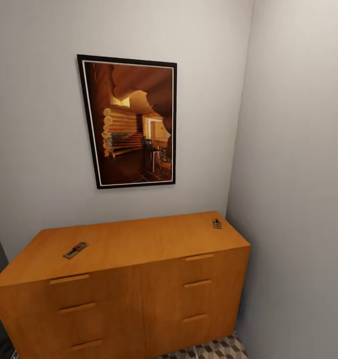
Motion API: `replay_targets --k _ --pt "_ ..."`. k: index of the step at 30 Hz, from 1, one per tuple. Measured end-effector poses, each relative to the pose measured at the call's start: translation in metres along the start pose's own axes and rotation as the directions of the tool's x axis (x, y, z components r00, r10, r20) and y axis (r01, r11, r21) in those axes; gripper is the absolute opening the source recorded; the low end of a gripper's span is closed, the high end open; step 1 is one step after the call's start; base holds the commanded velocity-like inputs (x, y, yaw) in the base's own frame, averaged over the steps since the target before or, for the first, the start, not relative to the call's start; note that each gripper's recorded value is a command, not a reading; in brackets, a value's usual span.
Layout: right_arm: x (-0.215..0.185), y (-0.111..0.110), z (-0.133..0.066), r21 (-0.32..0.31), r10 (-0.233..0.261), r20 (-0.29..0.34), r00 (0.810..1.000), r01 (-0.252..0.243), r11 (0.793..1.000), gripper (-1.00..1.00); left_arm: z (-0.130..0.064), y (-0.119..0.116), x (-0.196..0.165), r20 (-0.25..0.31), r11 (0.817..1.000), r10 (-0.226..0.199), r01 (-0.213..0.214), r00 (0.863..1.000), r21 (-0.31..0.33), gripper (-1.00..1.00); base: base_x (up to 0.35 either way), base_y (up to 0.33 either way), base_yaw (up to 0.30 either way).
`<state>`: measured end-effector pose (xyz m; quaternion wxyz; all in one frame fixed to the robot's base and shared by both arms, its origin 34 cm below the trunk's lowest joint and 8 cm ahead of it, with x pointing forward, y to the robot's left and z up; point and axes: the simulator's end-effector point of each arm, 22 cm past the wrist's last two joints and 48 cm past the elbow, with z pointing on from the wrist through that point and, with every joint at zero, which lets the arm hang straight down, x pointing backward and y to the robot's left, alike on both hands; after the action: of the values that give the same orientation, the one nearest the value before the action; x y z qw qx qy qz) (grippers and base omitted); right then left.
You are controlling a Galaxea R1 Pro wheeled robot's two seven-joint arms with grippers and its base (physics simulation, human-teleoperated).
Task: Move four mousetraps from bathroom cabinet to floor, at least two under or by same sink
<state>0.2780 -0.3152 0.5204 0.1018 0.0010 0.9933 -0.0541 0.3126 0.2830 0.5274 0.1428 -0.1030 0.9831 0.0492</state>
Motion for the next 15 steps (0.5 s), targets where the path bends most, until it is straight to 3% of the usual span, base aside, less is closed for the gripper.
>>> replay_targets --k 15 --pt "-0.0001 0.0015 0.0 -0.002 0.0 0.0 1.0 0.0 1.0 1.0 0.0001 0.0 -0.001 0.005 1.0 0.007 -0.007 1.0 0.001 1.0 0.019 0.0 0.0"
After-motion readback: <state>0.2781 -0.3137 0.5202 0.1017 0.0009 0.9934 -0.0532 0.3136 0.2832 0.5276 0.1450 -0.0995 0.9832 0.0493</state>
